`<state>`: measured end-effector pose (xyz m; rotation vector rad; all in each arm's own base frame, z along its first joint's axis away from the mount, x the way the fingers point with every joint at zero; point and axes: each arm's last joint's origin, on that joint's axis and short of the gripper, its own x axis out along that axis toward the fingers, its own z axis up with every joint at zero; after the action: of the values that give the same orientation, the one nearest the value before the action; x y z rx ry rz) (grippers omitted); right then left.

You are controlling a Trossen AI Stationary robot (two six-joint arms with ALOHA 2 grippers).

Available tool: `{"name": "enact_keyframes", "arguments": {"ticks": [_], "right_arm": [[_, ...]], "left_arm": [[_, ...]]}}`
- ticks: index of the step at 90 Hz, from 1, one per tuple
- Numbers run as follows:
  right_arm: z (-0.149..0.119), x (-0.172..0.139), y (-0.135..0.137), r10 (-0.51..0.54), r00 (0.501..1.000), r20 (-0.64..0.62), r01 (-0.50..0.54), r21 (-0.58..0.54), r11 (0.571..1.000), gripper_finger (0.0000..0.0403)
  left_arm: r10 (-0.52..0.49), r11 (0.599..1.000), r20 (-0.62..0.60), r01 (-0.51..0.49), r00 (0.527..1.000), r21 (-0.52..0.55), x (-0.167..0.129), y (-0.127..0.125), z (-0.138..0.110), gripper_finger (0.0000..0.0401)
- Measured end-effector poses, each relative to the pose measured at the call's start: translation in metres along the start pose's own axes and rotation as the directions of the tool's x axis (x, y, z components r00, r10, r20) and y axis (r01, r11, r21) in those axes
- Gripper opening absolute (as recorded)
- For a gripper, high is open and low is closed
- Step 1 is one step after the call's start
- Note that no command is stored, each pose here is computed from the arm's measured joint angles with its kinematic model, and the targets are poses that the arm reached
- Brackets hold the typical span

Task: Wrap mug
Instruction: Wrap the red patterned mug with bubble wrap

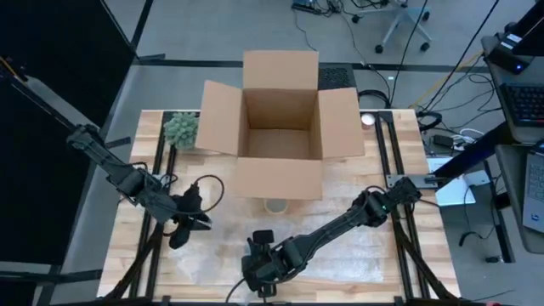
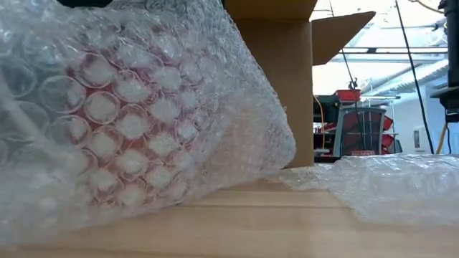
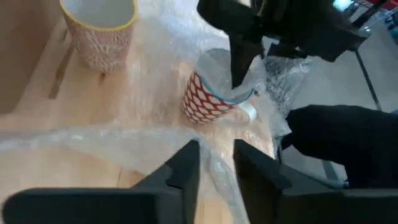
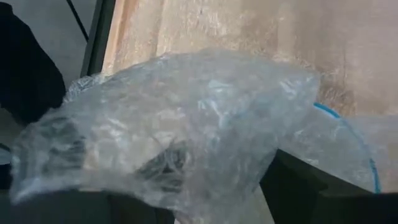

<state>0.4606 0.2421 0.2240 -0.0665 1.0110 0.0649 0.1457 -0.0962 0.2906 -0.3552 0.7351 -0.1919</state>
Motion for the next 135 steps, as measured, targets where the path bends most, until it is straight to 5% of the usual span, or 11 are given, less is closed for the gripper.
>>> {"name": "enact_keyframes", "arguments": {"ticks": [18, 42, 55, 64, 81, 102, 135], "right_arm": [[0.0, 0.0, 0.0, 0.0, 1.0, 0.0, 0.0, -0.001, 1.0, 0.0176], [0.001, 0.001, -0.003, -0.003, 1.0, 0.002, 0.003, -0.031, 1.0, 0.0176], [0.004, 0.002, -0.007, -0.003, 1.0, 0.013, 0.004, -0.032, 0.999, 0.0176], [0.004, 0.002, -0.008, -0.004, 1.0, 0.012, 0.005, -0.03, 1.0, 0.0176], [0.004, 0.002, -0.008, -0.005, 1.0, 0.012, 0.006, -0.031, 1.0, 0.0176], [0.005, 0.002, -0.009, -0.005, 1.0, 0.015, 0.006, -0.047, 0.999, 0.0176], [0.007, 0.001, -0.009, 0.001, 0.999, 0.032, 0.0, -0.051, 0.999, 0.0176]], "left_arm": [[0.03, 0.998, 0.067, -0.033, 0.997, 0.05, -0.016, 0.005, 0.01, 0.0124], [-0.062, 0.989, 0.161, 0.039, 0.985, 0.14, -0.025, -0.003, 0.022, 0.0125], [-0.101, 0.982, 0.144, 0.075, 0.984, 0.175, 0.007, -0.012, 0.012, 0.0125], [-0.039, 0.976, 0.124, 0.012, 0.991, 0.217, 0.044, -0.012, -0.006, 0.0125], [-0.16, 0.97, 0.308, 0.092, 0.938, 0.223, 0.101, -0.017, -0.031, 0.0125], [-0.234, 0.96, 0.36, 0.156, 0.903, 0.233, 0.137, -0.024, -0.04, 0.0125], [-0.132, 0.982, 0.303, 0.083, 0.944, 0.168, 0.173, -0.009, -0.048, 0.0125]]}}
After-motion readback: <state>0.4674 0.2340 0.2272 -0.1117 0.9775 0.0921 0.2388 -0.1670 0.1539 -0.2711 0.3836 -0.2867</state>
